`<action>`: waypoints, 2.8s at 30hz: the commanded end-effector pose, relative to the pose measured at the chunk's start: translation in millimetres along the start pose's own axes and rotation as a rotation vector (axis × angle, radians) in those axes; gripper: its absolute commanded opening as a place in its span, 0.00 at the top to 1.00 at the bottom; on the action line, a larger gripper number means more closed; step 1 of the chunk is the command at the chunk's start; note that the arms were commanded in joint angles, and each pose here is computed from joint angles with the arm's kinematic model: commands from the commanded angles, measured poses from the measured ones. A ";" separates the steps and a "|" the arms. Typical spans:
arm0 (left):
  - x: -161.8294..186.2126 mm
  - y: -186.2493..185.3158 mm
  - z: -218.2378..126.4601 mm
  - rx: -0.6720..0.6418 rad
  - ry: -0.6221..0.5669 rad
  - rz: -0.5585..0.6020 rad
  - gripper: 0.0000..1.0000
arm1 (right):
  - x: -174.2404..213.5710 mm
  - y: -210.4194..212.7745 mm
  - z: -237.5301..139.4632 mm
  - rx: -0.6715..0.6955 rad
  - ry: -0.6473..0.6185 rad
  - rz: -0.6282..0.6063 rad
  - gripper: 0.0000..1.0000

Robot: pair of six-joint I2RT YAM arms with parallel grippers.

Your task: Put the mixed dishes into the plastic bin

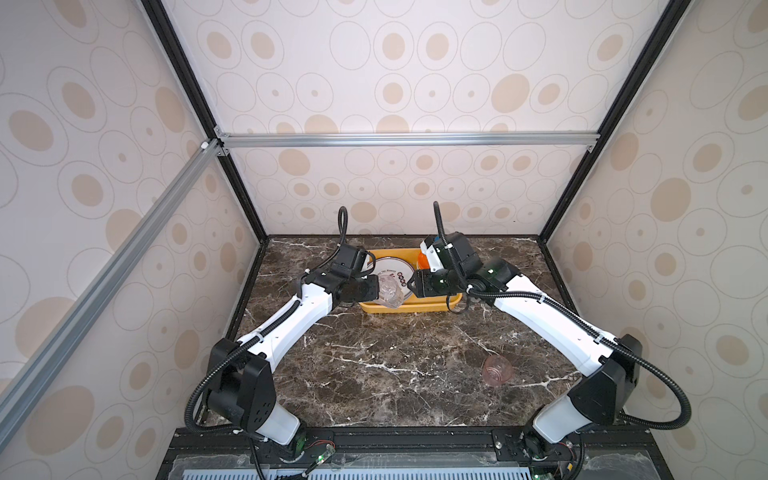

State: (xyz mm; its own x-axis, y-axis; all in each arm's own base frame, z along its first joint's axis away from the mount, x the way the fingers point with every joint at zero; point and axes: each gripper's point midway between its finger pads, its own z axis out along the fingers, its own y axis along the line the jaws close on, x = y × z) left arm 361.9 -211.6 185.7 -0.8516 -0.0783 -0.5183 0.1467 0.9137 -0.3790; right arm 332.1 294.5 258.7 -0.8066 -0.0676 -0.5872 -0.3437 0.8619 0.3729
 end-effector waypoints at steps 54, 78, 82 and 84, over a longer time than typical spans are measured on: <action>-30.9 -73.0 -23.9 0.223 -0.130 -0.082 0.50 | -36.6 -117.0 11.5 0.392 -0.002 0.156 1.00; -4.0 -37.5 -34.5 0.229 -0.152 -0.148 0.43 | -16.4 -175.3 44.9 0.481 0.111 0.229 1.00; -1.6 -36.5 -33.2 0.233 -0.148 -0.156 0.43 | -9.7 -181.5 51.2 0.497 0.128 0.231 1.00; -0.7 -35.7 -33.2 0.233 -0.147 -0.158 0.43 | -6.1 -183.5 54.3 0.500 0.141 0.235 1.00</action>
State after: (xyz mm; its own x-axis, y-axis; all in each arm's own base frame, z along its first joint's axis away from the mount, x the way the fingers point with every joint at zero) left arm 339.5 -233.2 211.2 -0.8134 -0.2572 -0.5218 0.1345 0.7894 -0.5989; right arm 424.8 169.6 164.9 -0.8966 0.1150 -0.4277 0.0813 0.9920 0.0963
